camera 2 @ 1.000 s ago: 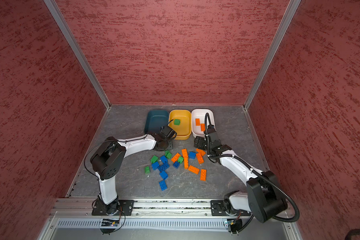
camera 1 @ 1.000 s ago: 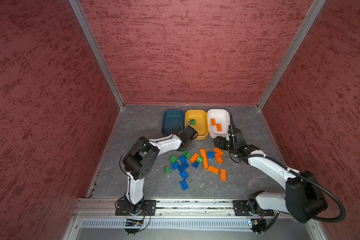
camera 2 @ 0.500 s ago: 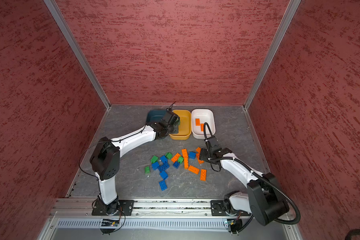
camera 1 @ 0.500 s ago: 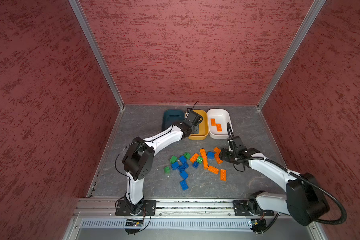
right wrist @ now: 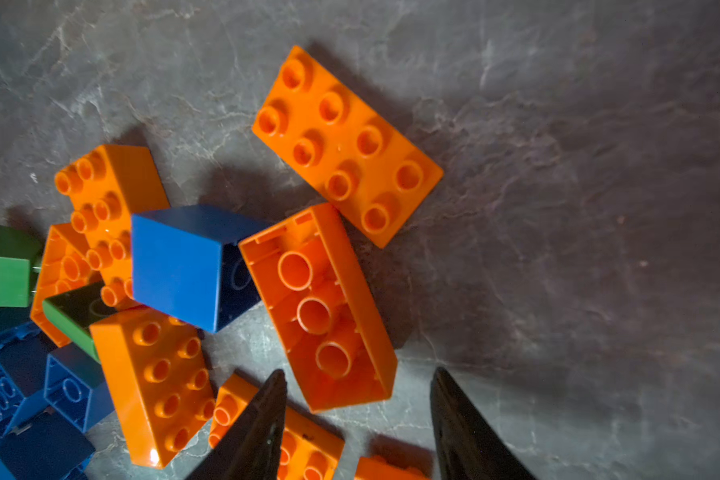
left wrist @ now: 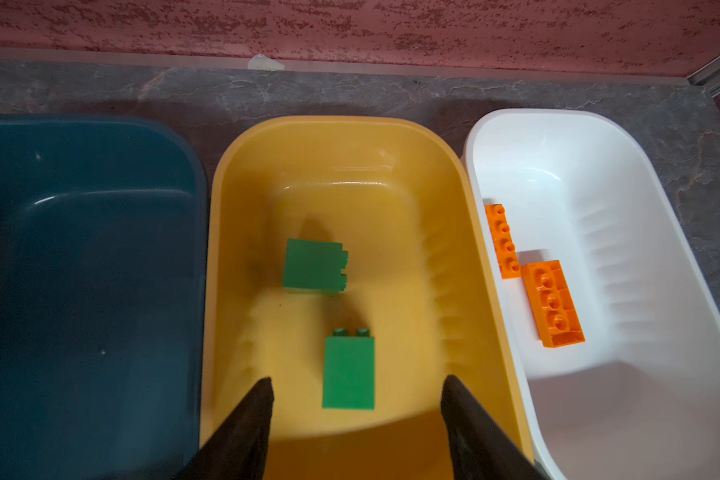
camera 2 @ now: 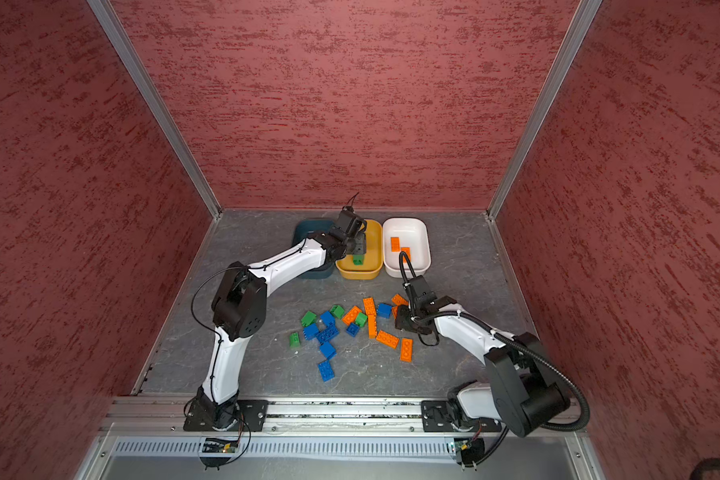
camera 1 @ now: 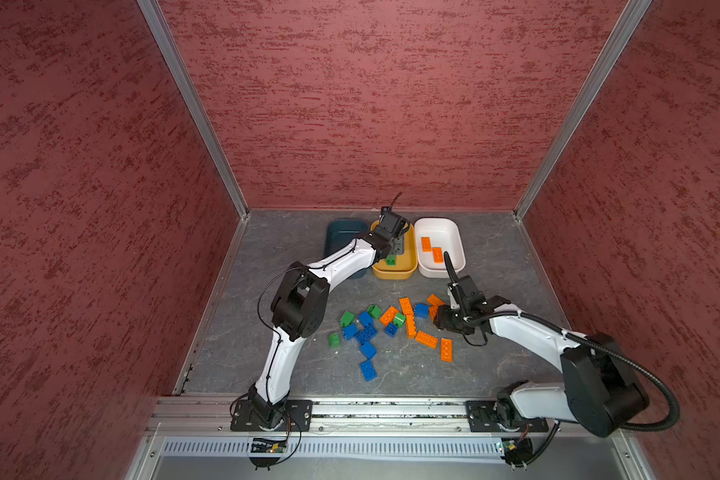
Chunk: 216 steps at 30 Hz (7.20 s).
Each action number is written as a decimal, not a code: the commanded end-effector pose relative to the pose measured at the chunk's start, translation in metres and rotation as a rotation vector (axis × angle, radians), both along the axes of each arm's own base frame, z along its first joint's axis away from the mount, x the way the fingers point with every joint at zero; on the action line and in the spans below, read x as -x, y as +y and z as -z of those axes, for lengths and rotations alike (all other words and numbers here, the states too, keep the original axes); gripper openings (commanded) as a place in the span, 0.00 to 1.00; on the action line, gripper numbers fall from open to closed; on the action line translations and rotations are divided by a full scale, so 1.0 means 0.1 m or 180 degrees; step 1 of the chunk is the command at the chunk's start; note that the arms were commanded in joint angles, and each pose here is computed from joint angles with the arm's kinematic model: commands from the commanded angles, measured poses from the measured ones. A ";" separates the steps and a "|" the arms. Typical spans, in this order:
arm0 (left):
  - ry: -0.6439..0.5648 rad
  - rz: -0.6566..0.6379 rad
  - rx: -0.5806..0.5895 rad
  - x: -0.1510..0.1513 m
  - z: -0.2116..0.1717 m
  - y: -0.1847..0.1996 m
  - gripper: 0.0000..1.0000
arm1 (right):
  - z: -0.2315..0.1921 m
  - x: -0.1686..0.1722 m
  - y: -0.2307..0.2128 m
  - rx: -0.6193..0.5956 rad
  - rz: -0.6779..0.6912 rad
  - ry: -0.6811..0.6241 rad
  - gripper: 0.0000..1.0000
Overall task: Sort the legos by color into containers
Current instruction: 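Drop the green brick in the yellow bin while the right gripper nears orange bricks, then lower the right gripper onto an orange brick and grasp it, then carry the orange brick into the white bin and release it, then move the right gripper back to the pile above another orange brick, then close the right gripper on the orange brick and lift it, then carry the orange brick into the white bin and release it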
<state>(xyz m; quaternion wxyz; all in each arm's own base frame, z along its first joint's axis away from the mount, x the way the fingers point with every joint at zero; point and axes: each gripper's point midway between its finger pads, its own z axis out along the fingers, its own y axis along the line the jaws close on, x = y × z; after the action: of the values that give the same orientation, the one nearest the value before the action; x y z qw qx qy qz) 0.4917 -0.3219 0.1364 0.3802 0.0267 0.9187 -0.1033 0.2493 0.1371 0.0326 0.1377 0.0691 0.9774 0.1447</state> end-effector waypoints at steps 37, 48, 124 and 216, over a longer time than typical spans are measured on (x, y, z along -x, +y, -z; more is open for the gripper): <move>-0.0056 0.0186 0.0416 0.55 -0.35 0.07 1.00 | -1.00 -1.02 -0.05 0.0333 -0.0125 -0.1484 0.16; -0.0072 0.0223 0.0244 0.72 -0.31 0.11 0.99 | -1.04 -1.95 -0.28 0.0281 0.0012 -0.1517 0.18; 0.0235 -0.0007 0.0176 0.77 0.04 0.28 0.99 | 0.15 -0.49 -0.17 0.0870 -0.0762 0.0132 0.55; 0.0447 -0.0069 0.0227 0.70 0.26 0.46 0.99 | -0.98 -1.35 -0.18 0.0615 0.0368 -0.1022 0.52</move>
<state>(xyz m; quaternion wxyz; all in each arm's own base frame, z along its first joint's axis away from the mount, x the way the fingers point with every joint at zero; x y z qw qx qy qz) 0.4213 -0.2800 0.1048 0.3122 0.0028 0.9409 -0.1313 0.3440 0.1233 0.0976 0.2409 0.1166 0.9626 0.0412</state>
